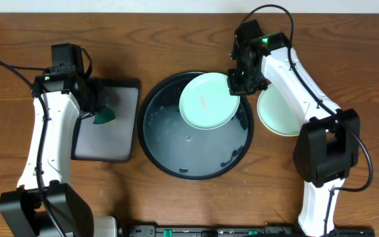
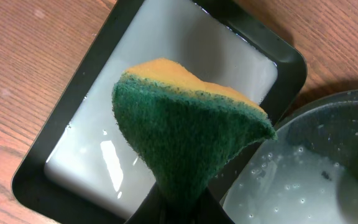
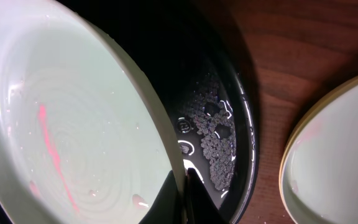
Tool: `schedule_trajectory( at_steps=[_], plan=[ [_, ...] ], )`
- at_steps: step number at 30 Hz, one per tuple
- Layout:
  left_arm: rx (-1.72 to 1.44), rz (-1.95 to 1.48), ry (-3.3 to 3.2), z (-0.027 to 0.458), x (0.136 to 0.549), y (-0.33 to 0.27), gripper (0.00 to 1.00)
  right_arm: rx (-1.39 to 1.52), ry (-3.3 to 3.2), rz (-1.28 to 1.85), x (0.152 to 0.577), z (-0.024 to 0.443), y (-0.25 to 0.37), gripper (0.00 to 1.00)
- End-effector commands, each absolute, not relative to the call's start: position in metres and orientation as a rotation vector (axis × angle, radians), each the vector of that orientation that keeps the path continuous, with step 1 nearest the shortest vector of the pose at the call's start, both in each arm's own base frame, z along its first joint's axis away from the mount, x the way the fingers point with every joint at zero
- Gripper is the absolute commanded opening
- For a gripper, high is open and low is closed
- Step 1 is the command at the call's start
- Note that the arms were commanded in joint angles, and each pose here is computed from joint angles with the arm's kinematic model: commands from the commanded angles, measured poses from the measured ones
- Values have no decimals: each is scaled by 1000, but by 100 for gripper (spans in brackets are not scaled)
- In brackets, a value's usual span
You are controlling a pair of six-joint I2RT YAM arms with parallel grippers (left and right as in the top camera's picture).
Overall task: Clean dirty plates on tray and stack at the side
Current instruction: 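Move right gripper to the remaining green plate and tilt it, then bring the sponge in left gripper onto the tilted green plate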
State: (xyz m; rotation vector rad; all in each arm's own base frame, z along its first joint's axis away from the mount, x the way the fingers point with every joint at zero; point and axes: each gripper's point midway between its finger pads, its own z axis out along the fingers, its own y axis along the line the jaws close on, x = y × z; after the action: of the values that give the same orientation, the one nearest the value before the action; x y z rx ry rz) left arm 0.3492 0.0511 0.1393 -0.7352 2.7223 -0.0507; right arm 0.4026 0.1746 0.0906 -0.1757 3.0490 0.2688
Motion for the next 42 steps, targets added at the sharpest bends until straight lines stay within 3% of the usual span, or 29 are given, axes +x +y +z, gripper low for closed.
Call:
schedule_trajectory(
  at_steps=[1,21,29,42],
  plan=[
    [-693,-40,2712,146,353,47,8,-124,3072,198,396,82,176,1],
    [-454,-93,2757,142,361,-21,8,11,3108,151,375,25,180,1],
    [-395,-111,2810,118,367,-52,8,-206,3059,258,378,25,205,1],
    [-324,-199,2828,89,379,-115,8,29,3139,396,349,-3,232,1]
  ],
)
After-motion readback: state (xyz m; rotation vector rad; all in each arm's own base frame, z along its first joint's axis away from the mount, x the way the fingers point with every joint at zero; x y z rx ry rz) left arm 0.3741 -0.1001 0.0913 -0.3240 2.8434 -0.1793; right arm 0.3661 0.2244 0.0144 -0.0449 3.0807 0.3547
